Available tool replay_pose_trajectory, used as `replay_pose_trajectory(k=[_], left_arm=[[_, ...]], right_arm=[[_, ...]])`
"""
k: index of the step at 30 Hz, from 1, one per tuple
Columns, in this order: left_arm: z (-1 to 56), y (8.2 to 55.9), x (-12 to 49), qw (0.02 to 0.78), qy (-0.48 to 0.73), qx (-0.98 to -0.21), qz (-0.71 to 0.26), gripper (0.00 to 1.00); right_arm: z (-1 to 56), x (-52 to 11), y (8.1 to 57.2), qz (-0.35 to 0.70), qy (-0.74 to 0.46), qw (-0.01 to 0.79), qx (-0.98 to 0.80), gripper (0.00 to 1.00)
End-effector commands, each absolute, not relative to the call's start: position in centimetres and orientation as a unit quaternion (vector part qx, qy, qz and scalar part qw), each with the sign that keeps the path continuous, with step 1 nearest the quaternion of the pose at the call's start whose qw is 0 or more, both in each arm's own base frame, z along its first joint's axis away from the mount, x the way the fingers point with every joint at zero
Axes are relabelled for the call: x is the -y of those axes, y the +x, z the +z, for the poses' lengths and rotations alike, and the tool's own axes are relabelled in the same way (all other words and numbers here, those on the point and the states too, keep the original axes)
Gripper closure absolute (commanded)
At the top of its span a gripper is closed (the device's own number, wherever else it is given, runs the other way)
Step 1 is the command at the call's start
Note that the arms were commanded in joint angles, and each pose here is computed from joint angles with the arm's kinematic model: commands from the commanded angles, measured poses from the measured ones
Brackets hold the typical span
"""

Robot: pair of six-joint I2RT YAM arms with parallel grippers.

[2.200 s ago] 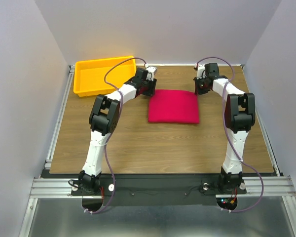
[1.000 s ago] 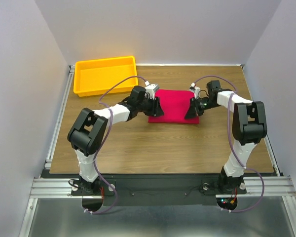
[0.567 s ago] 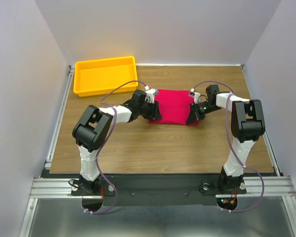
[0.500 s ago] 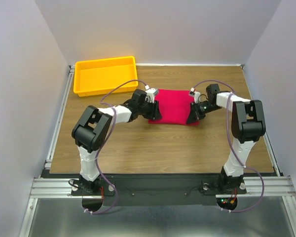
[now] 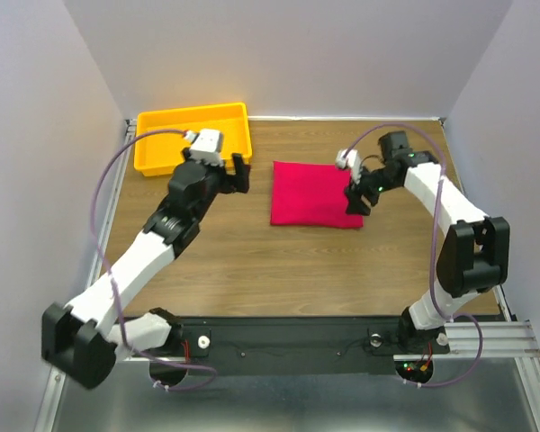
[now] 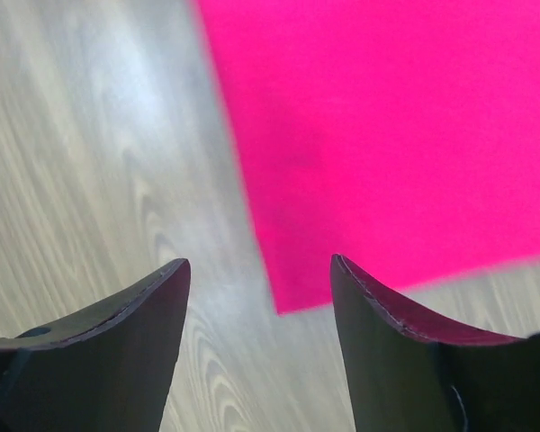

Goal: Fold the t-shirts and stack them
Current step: Neatly place the folded tshirt to the corner

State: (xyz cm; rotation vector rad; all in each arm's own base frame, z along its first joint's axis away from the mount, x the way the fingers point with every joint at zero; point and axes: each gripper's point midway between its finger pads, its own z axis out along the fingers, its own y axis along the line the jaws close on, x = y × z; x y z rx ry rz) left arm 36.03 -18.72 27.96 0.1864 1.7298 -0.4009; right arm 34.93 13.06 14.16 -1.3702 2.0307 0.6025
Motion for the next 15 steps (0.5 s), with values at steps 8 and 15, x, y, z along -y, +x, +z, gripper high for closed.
replay_pose_trajectory(k=[8, 15], left_arm=[[24.7, 29.5, 12.5, 0.626, -0.035, -0.756, -0.189, 0.01], [24.3, 27.9, 11.5, 0.63, -0.049, -0.751, -0.194, 0.01]], right_arm=[[10.5, -21.1, 36.3, 0.018, -0.638, 0.295, -0.711, 0.3], [7.5, -23.0, 36.6, -0.027, -0.649, 0.272, -0.71, 0.29]])
